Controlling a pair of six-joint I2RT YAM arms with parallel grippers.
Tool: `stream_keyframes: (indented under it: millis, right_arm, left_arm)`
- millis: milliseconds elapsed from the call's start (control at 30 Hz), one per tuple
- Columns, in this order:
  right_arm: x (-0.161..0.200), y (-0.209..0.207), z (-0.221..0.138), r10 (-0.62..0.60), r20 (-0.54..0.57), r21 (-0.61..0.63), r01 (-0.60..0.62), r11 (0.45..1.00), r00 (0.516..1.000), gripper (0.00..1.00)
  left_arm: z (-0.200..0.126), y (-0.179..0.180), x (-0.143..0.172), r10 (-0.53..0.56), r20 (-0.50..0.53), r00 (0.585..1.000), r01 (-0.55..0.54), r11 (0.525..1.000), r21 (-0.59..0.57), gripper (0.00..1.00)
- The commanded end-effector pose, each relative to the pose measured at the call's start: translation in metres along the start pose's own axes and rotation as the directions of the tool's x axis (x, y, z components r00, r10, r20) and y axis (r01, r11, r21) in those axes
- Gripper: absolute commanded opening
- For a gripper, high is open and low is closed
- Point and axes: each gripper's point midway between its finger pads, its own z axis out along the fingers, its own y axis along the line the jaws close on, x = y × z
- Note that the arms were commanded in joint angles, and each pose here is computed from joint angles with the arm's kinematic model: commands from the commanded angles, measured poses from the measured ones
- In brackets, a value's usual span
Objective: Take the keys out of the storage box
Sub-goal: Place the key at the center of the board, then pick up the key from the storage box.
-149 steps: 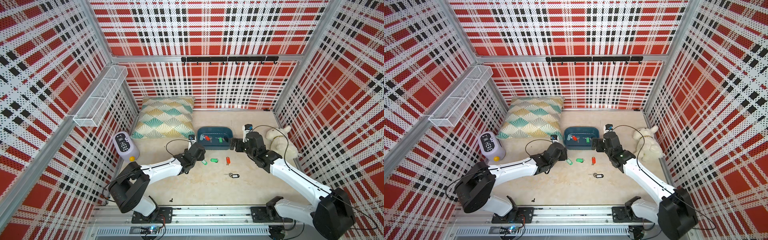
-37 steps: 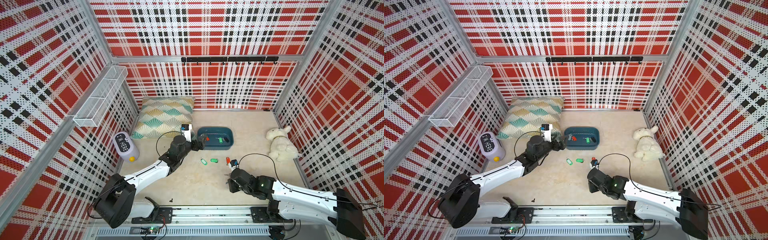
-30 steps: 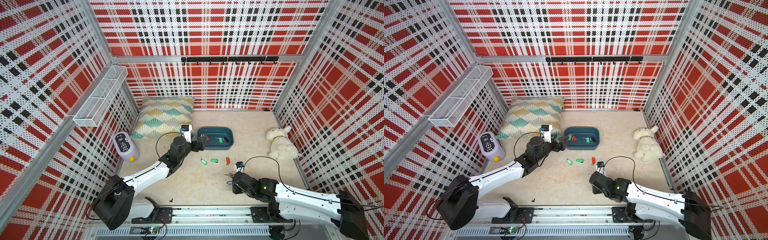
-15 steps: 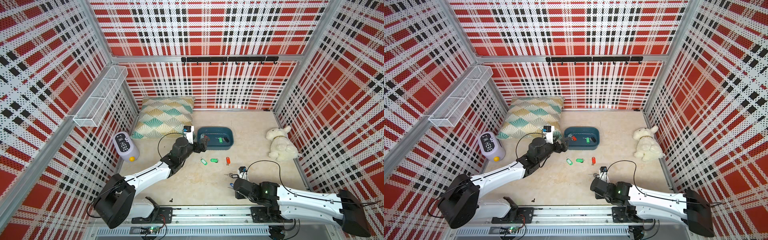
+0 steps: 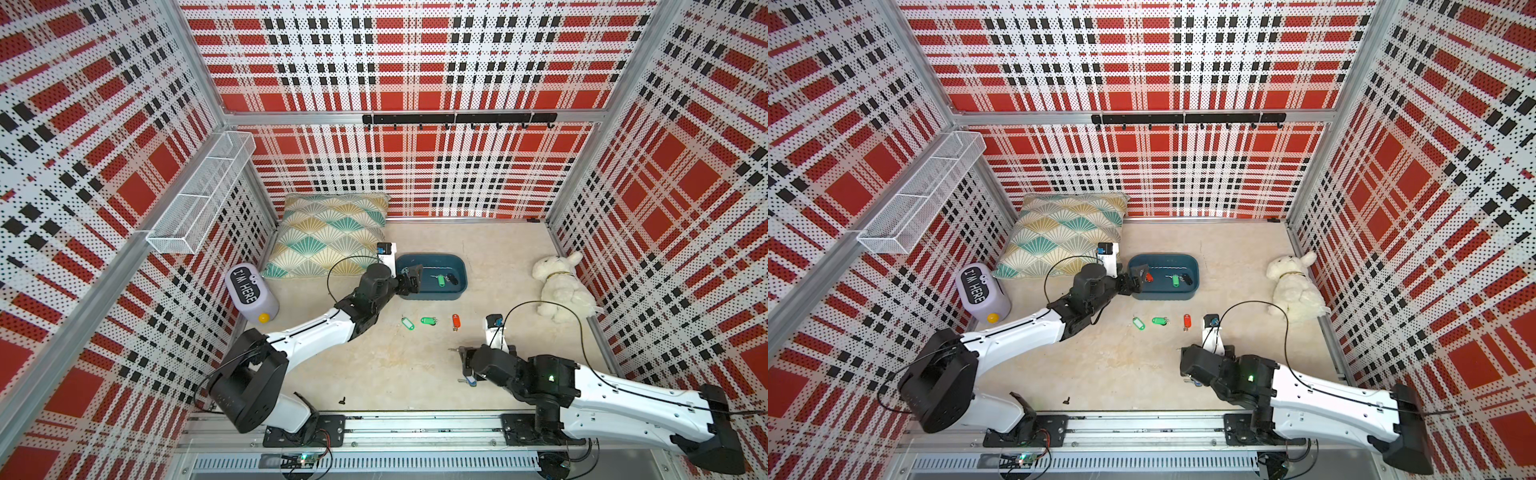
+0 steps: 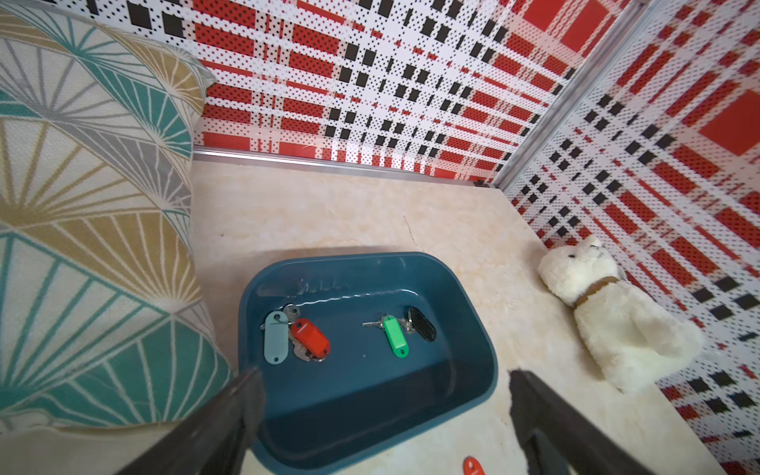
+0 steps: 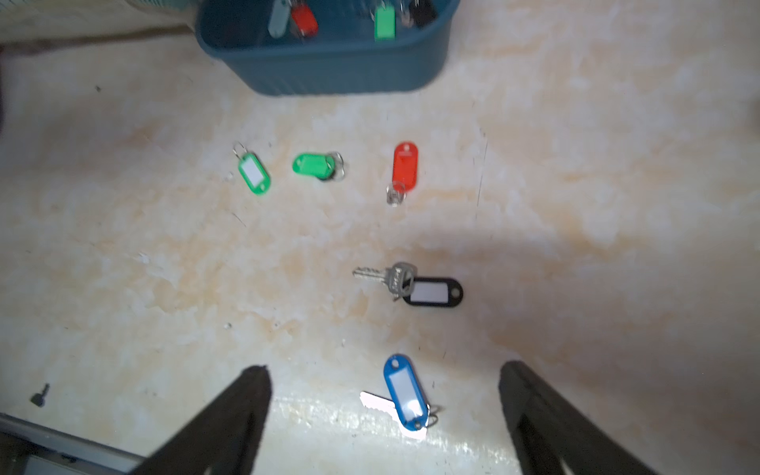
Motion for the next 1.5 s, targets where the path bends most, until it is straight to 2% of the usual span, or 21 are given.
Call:
stream_keyframes:
  millis: [0,67,133,300,467,633,767,867,1200,1467]
  right_arm:
    - [-0.064,-0.013,-0.023,-0.042,0.254,0.092,0.019,0.996,0.966,1.00]
    - [-0.090,-0.016,-0.026,-0.042,0.321,0.113,0.006,0.994,0.946,1.00]
    - [-0.112,-0.023,-0.017,-0.026,0.343,0.125,-0.018,0.992,0.939,1.00]
    - [-0.140,-0.054,0.030,0.036,0.292,0.154,-0.084,0.984,0.956,1.00]
    - [-0.156,-0.075,0.072,0.016,0.225,0.214,-0.065,0.975,0.974,1.00]
    - [-0.165,-0.078,0.105,0.012,0.177,0.210,-0.050,0.976,0.984,1.00]
    - [-0.166,-0.082,0.123,-0.007,0.147,0.236,-0.028,0.971,0.989,1.00]
    - [-0.168,-0.088,0.132,-0.006,0.135,0.247,-0.028,0.969,0.991,1.00]
    - [-0.166,-0.099,0.148,0.004,0.101,0.251,-0.029,0.968,0.995,1.00]
    - [-0.166,-0.097,0.148,0.007,0.099,0.235,-0.030,0.971,0.995,1.00]
  left_arm:
    - [0.017,0.016,0.016,0.071,-0.085,0.994,-0.084,0.984,-0.158,0.99]
    - [0.032,0.016,0.024,0.088,-0.125,0.988,-0.111,0.976,-0.187,1.00]
    - [0.047,0.013,0.032,0.097,-0.165,0.982,-0.129,0.972,-0.195,0.98]
    - [0.078,0.011,0.049,0.108,-0.231,0.967,-0.157,0.966,-0.204,0.92]
    - [0.097,0.040,0.067,0.067,-0.302,0.951,-0.155,0.947,-0.280,0.89]
    - [0.115,0.054,0.074,0.050,-0.345,0.937,-0.183,0.912,-0.366,0.88]
    - [0.133,0.059,0.083,0.057,-0.398,0.916,-0.230,0.885,-0.404,0.78]
    - [0.140,0.066,0.086,0.029,-0.409,0.912,-0.223,0.873,-0.433,0.76]
    - [0.157,0.060,0.103,-0.023,-0.430,0.903,-0.179,0.888,-0.423,0.69]
    - [0.158,0.076,0.115,-0.072,-0.438,0.896,-0.150,0.879,-0.452,0.62]
